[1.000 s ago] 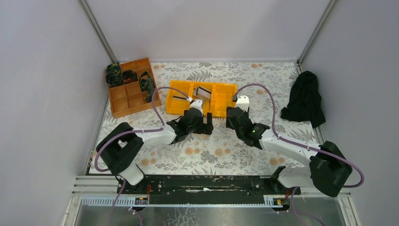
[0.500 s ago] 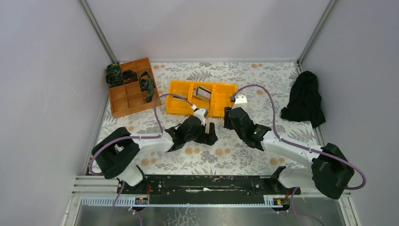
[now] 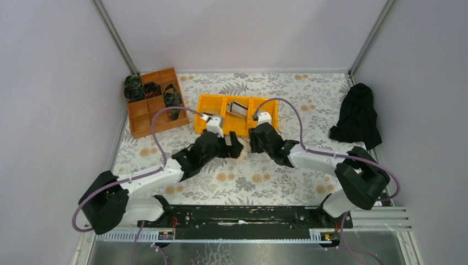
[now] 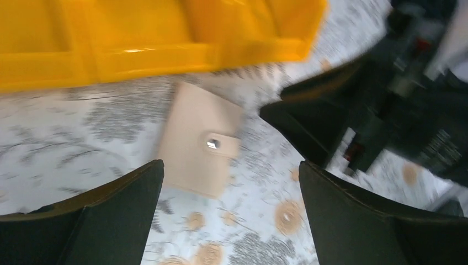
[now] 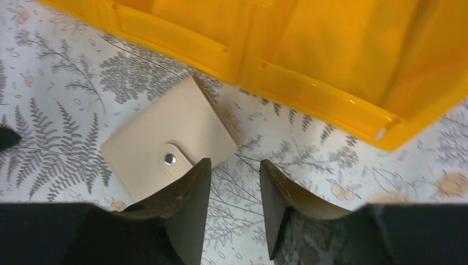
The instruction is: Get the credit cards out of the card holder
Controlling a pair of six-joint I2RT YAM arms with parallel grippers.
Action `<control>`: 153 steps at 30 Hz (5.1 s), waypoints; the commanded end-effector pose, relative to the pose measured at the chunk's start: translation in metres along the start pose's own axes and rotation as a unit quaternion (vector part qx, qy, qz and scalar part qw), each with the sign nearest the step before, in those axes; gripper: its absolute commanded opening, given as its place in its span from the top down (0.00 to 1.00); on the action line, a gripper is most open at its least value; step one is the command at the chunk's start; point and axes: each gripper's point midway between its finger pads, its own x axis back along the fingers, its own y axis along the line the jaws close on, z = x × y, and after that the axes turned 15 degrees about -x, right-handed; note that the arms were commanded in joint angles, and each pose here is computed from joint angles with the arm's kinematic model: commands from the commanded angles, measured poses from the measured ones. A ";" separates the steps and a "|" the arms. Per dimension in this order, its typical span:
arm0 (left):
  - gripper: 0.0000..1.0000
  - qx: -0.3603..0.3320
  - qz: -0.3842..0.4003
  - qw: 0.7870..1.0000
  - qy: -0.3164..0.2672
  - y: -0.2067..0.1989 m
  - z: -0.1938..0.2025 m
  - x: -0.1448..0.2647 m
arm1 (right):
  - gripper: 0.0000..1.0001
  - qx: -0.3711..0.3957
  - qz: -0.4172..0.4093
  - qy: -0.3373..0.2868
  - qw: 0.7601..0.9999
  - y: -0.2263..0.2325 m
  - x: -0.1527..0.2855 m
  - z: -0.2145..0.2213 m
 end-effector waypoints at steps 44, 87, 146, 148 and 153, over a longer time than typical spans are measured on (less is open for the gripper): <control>0.00 0.151 -0.148 0.973 0.088 0.135 0.067 0.005 | 0.69 0.107 0.034 0.109 0.988 0.015 -0.037 0.076; 0.01 0.151 -0.042 0.987 0.031 0.100 0.044 0.007 | 1.00 0.030 -0.133 0.028 0.990 0.078 0.020 0.017; 1.00 0.216 0.051 0.959 0.177 0.021 0.137 -0.044 | 1.00 -0.004 -0.181 0.041 0.983 0.051 0.042 0.017; 1.00 0.213 0.054 0.961 0.170 0.020 0.132 -0.043 | 1.00 -0.002 -0.171 0.042 0.984 0.047 0.041 0.018; 0.73 0.191 0.080 0.967 0.149 0.012 0.112 -0.040 | 1.00 0.002 -0.136 0.047 0.990 0.033 0.035 0.024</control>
